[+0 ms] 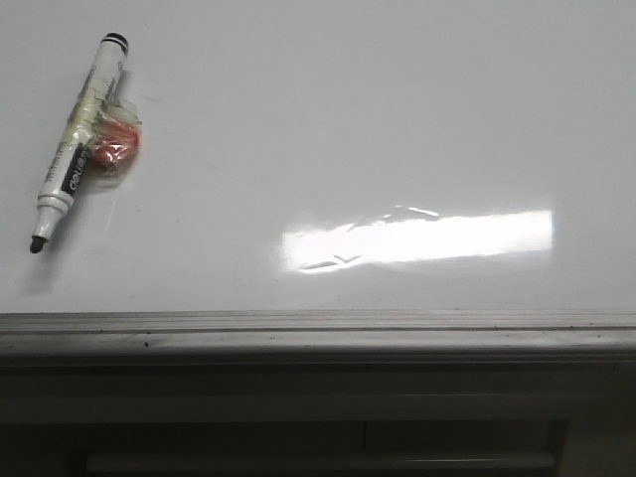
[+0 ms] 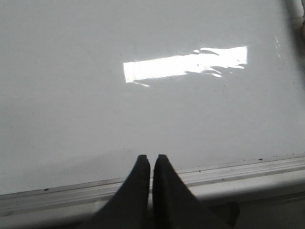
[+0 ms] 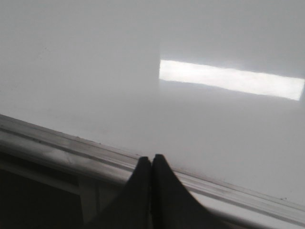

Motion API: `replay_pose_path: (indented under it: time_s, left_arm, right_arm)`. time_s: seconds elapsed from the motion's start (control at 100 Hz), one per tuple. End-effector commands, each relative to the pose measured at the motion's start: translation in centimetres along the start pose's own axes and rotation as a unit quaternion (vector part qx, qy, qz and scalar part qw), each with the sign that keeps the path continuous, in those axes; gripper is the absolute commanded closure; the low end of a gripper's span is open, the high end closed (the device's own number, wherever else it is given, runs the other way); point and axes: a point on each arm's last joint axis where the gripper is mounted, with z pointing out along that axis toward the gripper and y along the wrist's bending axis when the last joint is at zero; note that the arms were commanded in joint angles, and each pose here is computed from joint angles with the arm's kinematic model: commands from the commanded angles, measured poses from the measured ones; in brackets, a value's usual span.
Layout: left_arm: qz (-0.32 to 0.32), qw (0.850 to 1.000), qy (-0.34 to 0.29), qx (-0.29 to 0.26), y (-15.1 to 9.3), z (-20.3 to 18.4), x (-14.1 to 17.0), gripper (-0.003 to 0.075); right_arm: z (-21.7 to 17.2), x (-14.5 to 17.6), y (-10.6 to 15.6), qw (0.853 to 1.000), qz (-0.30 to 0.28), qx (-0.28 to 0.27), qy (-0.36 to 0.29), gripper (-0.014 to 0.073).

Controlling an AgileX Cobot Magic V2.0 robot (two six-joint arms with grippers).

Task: Write number 0 on whiteboard

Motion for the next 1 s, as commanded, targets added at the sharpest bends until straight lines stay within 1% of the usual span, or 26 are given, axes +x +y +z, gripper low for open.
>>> replay_pose_path:
  time_s: [0.0,0.06,0.11,0.15,0.18,0.2,0.23,0.25,0.28,0.31,0.33,0.37,0.43,0.46,0.48,0.54,0.6,0.65,0.69,0.74,0.8,0.84,0.87,0.89,0.92,0.99]
  left_arm:
    - [0.0,1.0,-0.023,-0.003,0.1,0.1,0.5,0.074]
    - [0.001,1.0,-0.027,-0.003,0.1,0.1,0.4,0.074]
    - [-0.022,0.999,-0.038,0.004,0.0,0.1,0.2,0.074]
    - [-0.063,0.997,-0.052,0.015,-0.2,0.1,-0.1,0.074]
    - [-0.107,0.992,-0.063,0.028,-0.3,0.1,-0.3,0.074]
    - [-0.146,0.986,-0.069,0.038,-0.5,0.0,-0.4,0.074]
    - [-0.215,0.972,-0.075,0.055,-0.6,0.0,-0.6,0.074]
    - [-0.24,0.966,-0.077,0.061,-0.7,0.0,-0.7,0.074]
    - [-0.29,0.951,-0.078,0.073,-0.8,-0.1,-0.8,0.074]
    - [-0.322,0.94,-0.081,0.08,-0.9,-0.1,-1.0,0.074]
    - [-0.343,0.932,-0.081,0.085,-0.9,-0.1,-1.0,0.074]
    - [-0.358,0.926,-0.082,0.088,-0.9,-0.1,-1.1,0.074]
    - [-0.377,0.918,-0.081,0.093,-1.0,-0.1,-1.1,0.074]
    - [-0.386,0.914,-0.081,0.095,-1.0,-0.1,-1.1,0.074]
    - [-0.401,0.907,-0.078,0.1,-1.0,-0.2,-1.1,0.074]
    - [-0.436,0.89,-0.078,0.11,-1.1,-0.2,-1.3,0.074]
    - [-0.452,0.881,-0.082,0.112,-1.1,-0.2,-1.4,0.074]
    - [-0.446,0.883,-0.091,0.11,-1.0,-0.3,-1.7,0.0739]
    - [-0.431,0.89,-0.096,0.111,-1.1,-0.5,-2.0,0.0738]
    - [-0.388,0.908,-0.105,0.117,-1.2,-0.9,-2.9,0.0726]
    - [-0.32,0.932,-0.118,0.122,-1.5,-1.5,-4.1,0.0676]
    - [-0.278,0.944,-0.125,0.128,-1.7,-2.0,-5.2,0.0615]
    - [-0.235,0.955,-0.129,0.129,-1.9,-2.3,-6.0,0.0564]
    - [-0.217,0.958,-0.13,0.132,-2.1,-2.6,-6.6,0.0523]
    - [-0.178,0.966,-0.13,0.134,-2.2,-2.8,-7.3,0.0454]
    - [-0.116,0.977,-0.111,0.143,-2.7,-3.1,-9.0,0.0351]
  right_arm:
    - [0.0,0.0,0.0,1.0,0.003,0.004,-0.021,0.0652]
    - [0.0,0.0,0.0,1.0,0.003,0.004,-0.022,0.0652]
    - [0.0,0.0,0.0,1.0,0.003,0.004,-0.023,0.0652]
    - [0.0,-0.1,0.0,1.0,0.002,0.004,-0.028,0.0652]
    - [0.0,-0.3,0.0,0.999,0.0,0.005,-0.036,0.0652]
    - [-0.1,-0.5,0.0,0.999,0.0,0.006,-0.047,0.0652]
    - [-0.1,-0.9,0.0,0.998,-0.001,0.006,-0.068,0.0652]
    - [-0.1,-1.2,0.0,0.996,0.004,0.006,-0.086,0.0652]
    - [-0.2,-1.7,0.0,0.993,0.025,0.002,-0.113,0.0652]
    - [-0.4,-2.2,0.0,0.989,0.051,-0.001,-0.141,0.0652]
    - [-0.5,-2.6,-0.1,0.983,0.074,-0.003,-0.167,0.0652]
    - [-0.7,-3.1,-0.2,0.974,0.115,-0.005,-0.197,0.0652]
    - [-1.1,-3.9,-0.7,0.952,0.185,-0.004,-0.243,0.0652]
    - [-1.2,-4.0,-0.9,0.943,0.212,-0.002,-0.255,0.0652]
    - [-1.2,-4.1,-1.0,0.937,0.233,-0.002,-0.26,0.0652]
    - [-1.4,-4.3,-1.3,0.923,0.268,0.001,-0.275,0.0652]
    - [-1.6,-4.5,-1.6,0.905,0.313,0.003,-0.288,0.0652]
    - [-1.7,-4.8,-1.8,0.897,0.334,0.001,-0.291,0.0652]
    - [-1.8,-5.0,-1.7,0.898,0.336,-0.005,-0.286,0.0651]
    - [-1.9,-5.5,-1.4,0.906,0.327,-0.019,-0.267,0.0635]
    - [-2.2,-6.1,-0.9,0.926,0.291,-0.039,-0.236,0.0579]
    - [-2.5,-6.7,-0.6,0.938,0.266,-0.048,-0.216,0.0532]
    - [-2.8,-7.0,-0.5,0.946,0.245,-0.05,-0.208,0.0473]
    - [-3.0,-7.3,-0.5,0.948,0.237,-0.053,-0.203,0.0447]
    - [-3.3,-7.7,-0.5,0.953,0.223,-0.054,-0.196,0.038]
    - [-3.7,-8.5,-0.4,0.961,0.202,-0.058,-0.18,0.0255]
